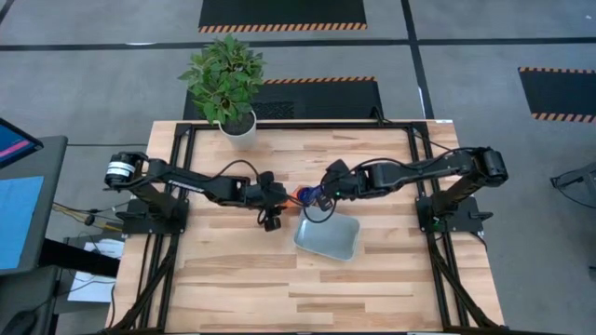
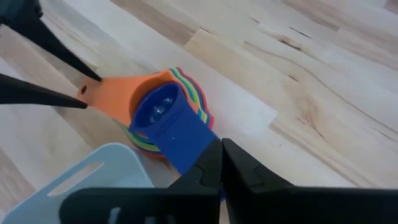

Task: Nest measuring cups in basket
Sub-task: Stack the dark blue measuring cup on top of the orange measuring cup

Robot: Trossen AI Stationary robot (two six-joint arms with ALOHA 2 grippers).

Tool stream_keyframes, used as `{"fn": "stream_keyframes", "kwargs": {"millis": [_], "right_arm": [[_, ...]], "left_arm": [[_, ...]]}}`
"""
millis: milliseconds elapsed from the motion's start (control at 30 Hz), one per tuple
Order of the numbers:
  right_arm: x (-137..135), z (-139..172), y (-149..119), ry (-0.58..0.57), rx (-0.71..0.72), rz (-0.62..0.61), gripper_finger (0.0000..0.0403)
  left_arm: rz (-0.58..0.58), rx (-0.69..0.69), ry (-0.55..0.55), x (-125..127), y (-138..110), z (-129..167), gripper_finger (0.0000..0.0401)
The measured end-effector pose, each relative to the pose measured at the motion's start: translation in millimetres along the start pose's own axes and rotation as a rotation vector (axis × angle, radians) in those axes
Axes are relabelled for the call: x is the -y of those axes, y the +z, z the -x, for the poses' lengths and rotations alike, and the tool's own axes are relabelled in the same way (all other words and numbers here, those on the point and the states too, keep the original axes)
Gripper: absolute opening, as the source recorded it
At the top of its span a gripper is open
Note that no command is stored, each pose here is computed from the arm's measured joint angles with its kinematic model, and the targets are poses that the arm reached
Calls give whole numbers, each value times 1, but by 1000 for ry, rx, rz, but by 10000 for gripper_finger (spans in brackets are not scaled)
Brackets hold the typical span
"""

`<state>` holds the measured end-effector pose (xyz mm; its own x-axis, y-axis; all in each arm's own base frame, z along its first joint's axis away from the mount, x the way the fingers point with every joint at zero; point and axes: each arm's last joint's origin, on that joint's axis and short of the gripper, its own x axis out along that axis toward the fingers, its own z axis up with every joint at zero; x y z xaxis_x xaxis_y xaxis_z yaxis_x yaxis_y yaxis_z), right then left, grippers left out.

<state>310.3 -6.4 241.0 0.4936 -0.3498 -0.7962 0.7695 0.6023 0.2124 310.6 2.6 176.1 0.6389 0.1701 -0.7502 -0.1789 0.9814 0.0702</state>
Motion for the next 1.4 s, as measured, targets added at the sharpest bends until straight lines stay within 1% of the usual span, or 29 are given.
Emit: {"fn": "stream_keyframes", "kwargs": {"millis": [67,300,367,500,600,833,1100,1233,1333,1400], "right_arm": [[2,-1,2,0,-4,-6,27],[1,-1,1,22,-34,-7,6],[0,0,0,27,-32,-1,9],[-3,1,-2,40,-32,4,28],[-3,1,-3,42,-34,5,31],[-2,2,-8,28,-88,11,6],[-3,3,-11,30,-109,21,32],[-5,-5,-17,17,-142,23,17],[-12,-10,-19,44,-127,22,6],[-12,-10,-21,41,-135,28,6]], "left_arm": [[0,0,3,0,0,0,124],[0,0,3,0,0,0,124],[1,0,4,-1,0,0,124],[1,0,4,-1,0,0,124],[1,-1,4,-1,0,0,124],[2,1,5,-1,0,0,124],[9,-1,11,-4,0,0,124],[17,-1,17,-7,1,-1,124],[20,-1,19,-8,1,-1,124],[21,1,10,-7,1,-1,124]]}}
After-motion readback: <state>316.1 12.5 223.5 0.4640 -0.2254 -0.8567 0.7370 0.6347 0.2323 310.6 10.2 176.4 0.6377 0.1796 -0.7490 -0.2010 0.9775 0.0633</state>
